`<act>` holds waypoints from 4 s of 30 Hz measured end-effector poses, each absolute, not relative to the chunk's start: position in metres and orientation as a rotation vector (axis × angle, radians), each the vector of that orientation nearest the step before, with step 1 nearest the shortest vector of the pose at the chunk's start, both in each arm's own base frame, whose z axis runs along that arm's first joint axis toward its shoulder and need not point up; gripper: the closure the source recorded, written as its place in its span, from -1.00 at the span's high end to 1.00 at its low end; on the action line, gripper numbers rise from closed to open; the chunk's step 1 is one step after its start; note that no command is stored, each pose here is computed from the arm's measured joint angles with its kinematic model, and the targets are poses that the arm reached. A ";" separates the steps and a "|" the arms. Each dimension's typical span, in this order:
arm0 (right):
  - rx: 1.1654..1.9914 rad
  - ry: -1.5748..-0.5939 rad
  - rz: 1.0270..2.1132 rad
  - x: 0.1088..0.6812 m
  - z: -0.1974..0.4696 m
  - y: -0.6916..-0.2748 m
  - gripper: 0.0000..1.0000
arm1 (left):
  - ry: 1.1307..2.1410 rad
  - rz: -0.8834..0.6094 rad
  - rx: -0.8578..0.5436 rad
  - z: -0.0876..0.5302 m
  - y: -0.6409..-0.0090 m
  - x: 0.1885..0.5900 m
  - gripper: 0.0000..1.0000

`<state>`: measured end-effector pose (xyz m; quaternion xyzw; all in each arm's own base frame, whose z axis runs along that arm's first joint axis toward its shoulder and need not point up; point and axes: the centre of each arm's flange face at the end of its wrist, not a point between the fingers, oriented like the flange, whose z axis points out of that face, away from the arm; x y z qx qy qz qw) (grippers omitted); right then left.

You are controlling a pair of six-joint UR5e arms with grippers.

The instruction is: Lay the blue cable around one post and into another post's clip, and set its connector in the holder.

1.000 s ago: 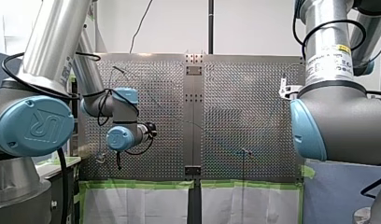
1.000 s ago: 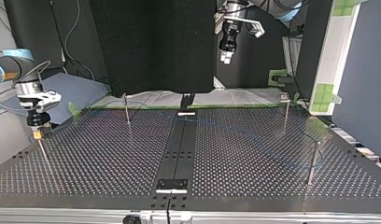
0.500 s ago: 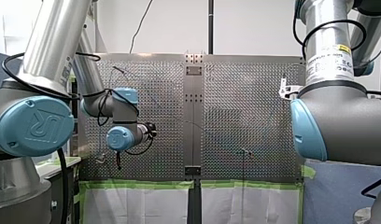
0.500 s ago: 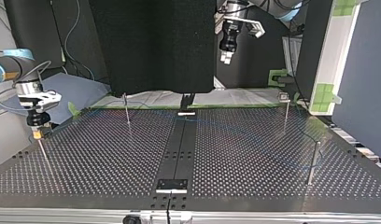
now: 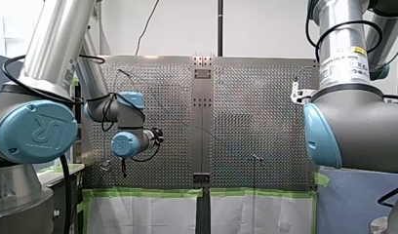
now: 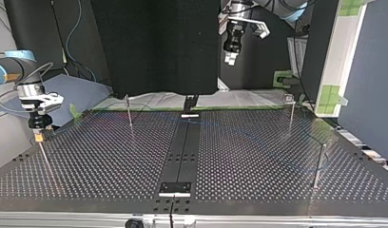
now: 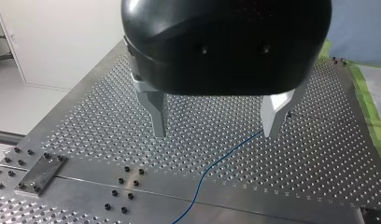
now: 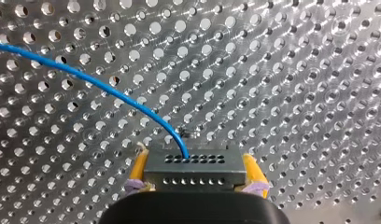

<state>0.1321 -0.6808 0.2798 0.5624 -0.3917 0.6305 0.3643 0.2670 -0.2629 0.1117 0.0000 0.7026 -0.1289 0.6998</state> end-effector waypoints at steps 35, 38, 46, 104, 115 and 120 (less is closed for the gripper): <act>1.446 -1.015 1.595 0.132 0.278 -0.680 0.98 | 1.566 -0.285 -0.002 0.111 -0.262 0.267 1.00; 1.445 -1.015 1.594 0.132 0.278 -0.680 0.98 | 1.566 -0.284 -0.002 0.111 -0.262 0.267 1.00; 1.441 -1.011 1.594 0.132 0.279 -0.681 0.98 | 1.566 -0.284 -0.002 0.111 -0.262 0.267 1.00; 1.253 -1.265 1.384 0.095 0.269 -0.681 0.98 | 1.567 -0.279 -0.007 0.111 -0.260 0.269 1.00; 1.140 -1.345 1.349 0.088 0.269 -0.659 0.98 | 1.573 -0.276 -0.005 0.111 -0.260 0.268 1.00; 1.055 -1.343 1.373 0.092 0.284 -0.642 0.98 | 1.574 -0.288 -0.003 0.111 -0.261 0.268 1.00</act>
